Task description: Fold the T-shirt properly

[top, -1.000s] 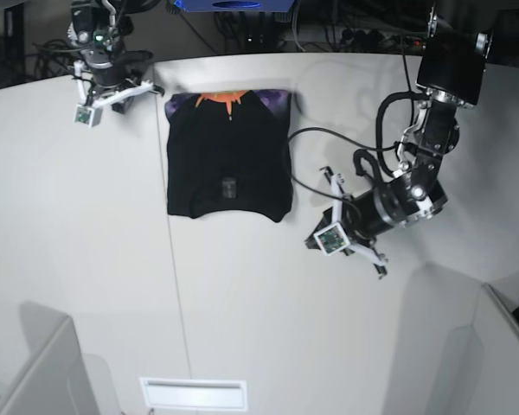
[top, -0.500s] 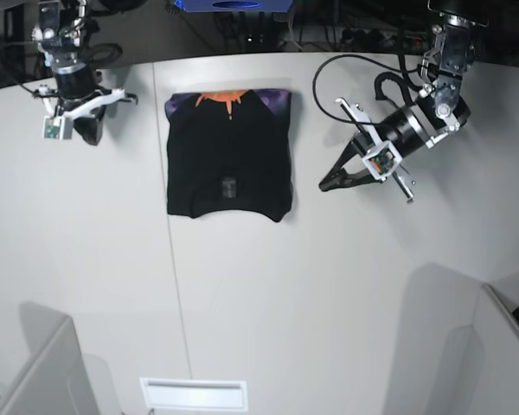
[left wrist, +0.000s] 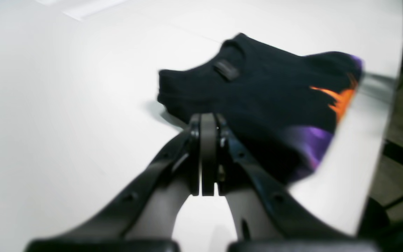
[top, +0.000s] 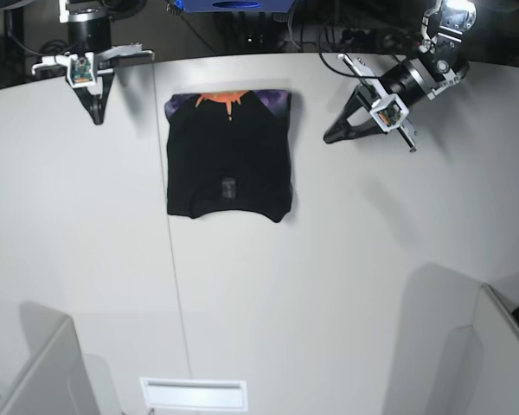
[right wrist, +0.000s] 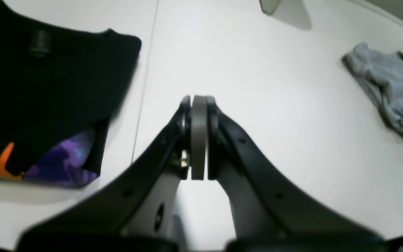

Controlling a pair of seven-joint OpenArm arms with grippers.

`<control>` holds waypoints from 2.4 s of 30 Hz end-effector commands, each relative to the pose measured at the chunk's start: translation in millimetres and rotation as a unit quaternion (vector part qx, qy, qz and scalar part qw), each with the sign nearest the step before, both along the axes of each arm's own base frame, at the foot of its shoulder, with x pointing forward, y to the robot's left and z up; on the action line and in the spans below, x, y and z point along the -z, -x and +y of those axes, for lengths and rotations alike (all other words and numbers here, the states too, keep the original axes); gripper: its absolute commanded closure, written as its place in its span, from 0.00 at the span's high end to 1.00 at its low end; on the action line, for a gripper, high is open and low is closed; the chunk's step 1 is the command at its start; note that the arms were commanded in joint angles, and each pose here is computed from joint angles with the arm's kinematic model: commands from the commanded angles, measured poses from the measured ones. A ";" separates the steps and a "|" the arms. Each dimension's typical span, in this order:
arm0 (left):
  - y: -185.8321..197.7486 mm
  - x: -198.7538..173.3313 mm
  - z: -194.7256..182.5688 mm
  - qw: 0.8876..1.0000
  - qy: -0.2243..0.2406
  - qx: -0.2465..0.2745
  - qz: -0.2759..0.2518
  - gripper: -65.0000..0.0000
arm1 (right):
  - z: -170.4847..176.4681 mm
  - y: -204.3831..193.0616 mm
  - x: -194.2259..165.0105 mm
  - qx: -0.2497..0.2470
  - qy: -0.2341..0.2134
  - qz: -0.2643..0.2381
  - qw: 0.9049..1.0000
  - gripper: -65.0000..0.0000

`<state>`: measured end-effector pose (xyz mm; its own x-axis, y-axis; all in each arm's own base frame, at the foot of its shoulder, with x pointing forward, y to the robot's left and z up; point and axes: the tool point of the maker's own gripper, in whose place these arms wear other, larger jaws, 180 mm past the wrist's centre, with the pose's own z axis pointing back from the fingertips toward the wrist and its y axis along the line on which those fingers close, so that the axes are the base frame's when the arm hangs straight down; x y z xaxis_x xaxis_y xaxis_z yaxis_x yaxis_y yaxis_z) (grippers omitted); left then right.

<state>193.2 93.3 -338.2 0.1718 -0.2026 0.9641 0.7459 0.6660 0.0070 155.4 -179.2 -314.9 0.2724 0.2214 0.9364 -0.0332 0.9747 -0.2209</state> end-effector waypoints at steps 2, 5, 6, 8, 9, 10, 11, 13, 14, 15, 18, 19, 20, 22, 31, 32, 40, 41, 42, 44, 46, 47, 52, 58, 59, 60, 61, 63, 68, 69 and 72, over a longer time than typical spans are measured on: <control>7.8 -3.8 -0.1 1.000 0.016 0.002 0.002 0.00 | -0.6 9.3 -7.7 -0.006 0.005 -0.009 1.000 0.00; 25.0 2.6 2.6 0.999 0.034 -0.004 0.019 0.00 | -8.6 22.3 -6.4 -0.004 0.016 -0.002 1.000 0.00; 31.4 3.5 3.4 0.999 0.044 -0.007 0.022 0.00 | -11.5 25.5 -5.8 -0.002 0.019 0.000 1.000 0.00; 44.2 2.9 3.6 0.998 0.063 -0.011 0.027 0.00 | -16.3 35.3 -0.6 0.004 0.023 0.014 1.000 0.00; 54.4 6.4 2.9 0.998 0.060 -0.007 0.036 0.00 | -16.8 41.6 3.5 0.004 0.023 0.024 0.999 0.00; 62.9 9.4 1.9 0.998 0.053 -0.001 0.042 0.00 | -17.6 47.8 7.4 0.002 0.024 0.033 0.999 0.00; 73.6 13.7 2.2 0.998 0.042 0.008 0.051 0.00 | -19.0 55.1 12.3 0.002 0.024 0.043 0.999 0.00; 89.8 19.2 2.7 0.997 0.037 0.014 0.068 0.00 | -24.5 68.3 18.6 0.005 0.029 0.055 0.998 0.00; 95.7 20.7 2.6 0.996 0.036 0.015 0.074 0.00 | -26.4 75.1 23.7 0.008 0.029 0.065 0.997 0.00; 102.0 22.6 2.5 0.996 0.035 0.016 0.083 0.00 | -28.0 82.4 29.5 0.010 0.029 0.076 0.997 0.00; 118.4 27.4 3.0 0.994 0.032 0.015 0.106 0.00 | -33.5 102.2 45.0 0.015 0.031 0.111 0.993 0.00; 125.1 29.4 3.8 0.993 0.031 0.015 0.116 0.00 | -35.5 109.2 49.9 0.017 0.032 0.123 0.992 0.00; 134.1 34.3 7.3 0.991 0.026 0.016 0.130 0.00 | -37.1 114.6 54.1 0.019 0.032 0.132 0.990 0.00; 148.8 41.6 10.6 0.988 0.020 0.023 0.154 0.00 | -45.3 129.4 59.7 0.027 0.039 0.154 0.987 0.00; 213.1 81.4 36.6 0.965 -0.007 -0.005 0.264 0.00 | -39.7 216.6 111.2 0.028 0.016 0.285 0.958 0.00; 222.4 90.1 40.8 0.960 -0.012 -0.010 0.281 0.00 | -39.1 228.2 121.4 0.026 0.013 0.304 0.952 0.00; 264.6 150.1 64.1 0.926 -0.037 -0.037 0.375 0.00 | -14.2 289.9 198.7 0.014 -0.025 0.412 0.911 0.00; 266.8 155.7 64.0 0.923 -0.038 -0.043 0.381 0.00 | -14.2 293.5 204.8 0.011 -0.025 0.420 0.907 0.00; 268.1 161.1 64.3 0.920 -0.037 -0.051 0.387 0.00 | -16.3 297.2 210.4 0.007 -0.023 0.429 0.903 0.00; 268.7 172.1 69.9 0.915 -0.043 -0.062 0.397 0.00 | -17.6 309.2 223.8 0.001 -0.021 0.458 0.889 0.00; 270.1 183.3 77.3 0.909 -0.050 -0.072 0.408 0.00 | -21.1 319.3 237.1 0.000 -0.015 0.489 0.872 0.00; 269.3 189.4 77.6 0.906 -0.049 -0.080 0.413 0.00 | -22.5 321.5 242.0 0.003 -0.014 0.500 0.866 0.00; 268.9 216.6 87.2 0.888 -0.060 -0.112 0.442 0.00 | -27.8 315.8 262.9 0.012 -0.007 0.533 0.846 0.00; 277.9 243.6 87.1 0.855 -0.085 -0.123 0.496 0.00 | -39.2 301.1 290.7 0.034 0.004 0.581 0.813 0.00; 276.7 245.8 82.8 0.854 -0.081 -0.125 0.498 0.00 | -44.2 295.9 294.9 0.038 0.008 0.587 0.809 0.00; 276.6 247.7 80.2 0.853 -0.078 -0.127 0.500 0.00 | -51.9 293.0 297.5 0.042 0.013 0.592 0.805 0.00; 278.9 250.2 77.8 0.849 -0.076 -0.131 0.507 0.00 | -57.1 287.2 301.4 0.046 0.017 0.595 0.803 0.00; 282.4 258.5 70.8 0.837 -0.070 -0.142 0.524 0.00 | -63.1 276.4 308.7 0.053 0.018 0.598 0.800 0.00; 286.3 280.8 42.5 0.791 -0.048 -0.175 0.584 0.00 | -43.0 240.3 326.7 0.031 -0.037 0.605 0.795 0.00; 286.2 282.6 36.4 0.784 -0.042 -0.181 0.593 0.00 | -37.2 234.7 329.1 0.023 -0.053 0.608 0.792 0.00; 274.3 289.2 26.4 0.791 -0.051 -0.190 0.580 0.00 | -27.1 219.8 334.2 -0.015 -0.055 0.618 0.784 0.00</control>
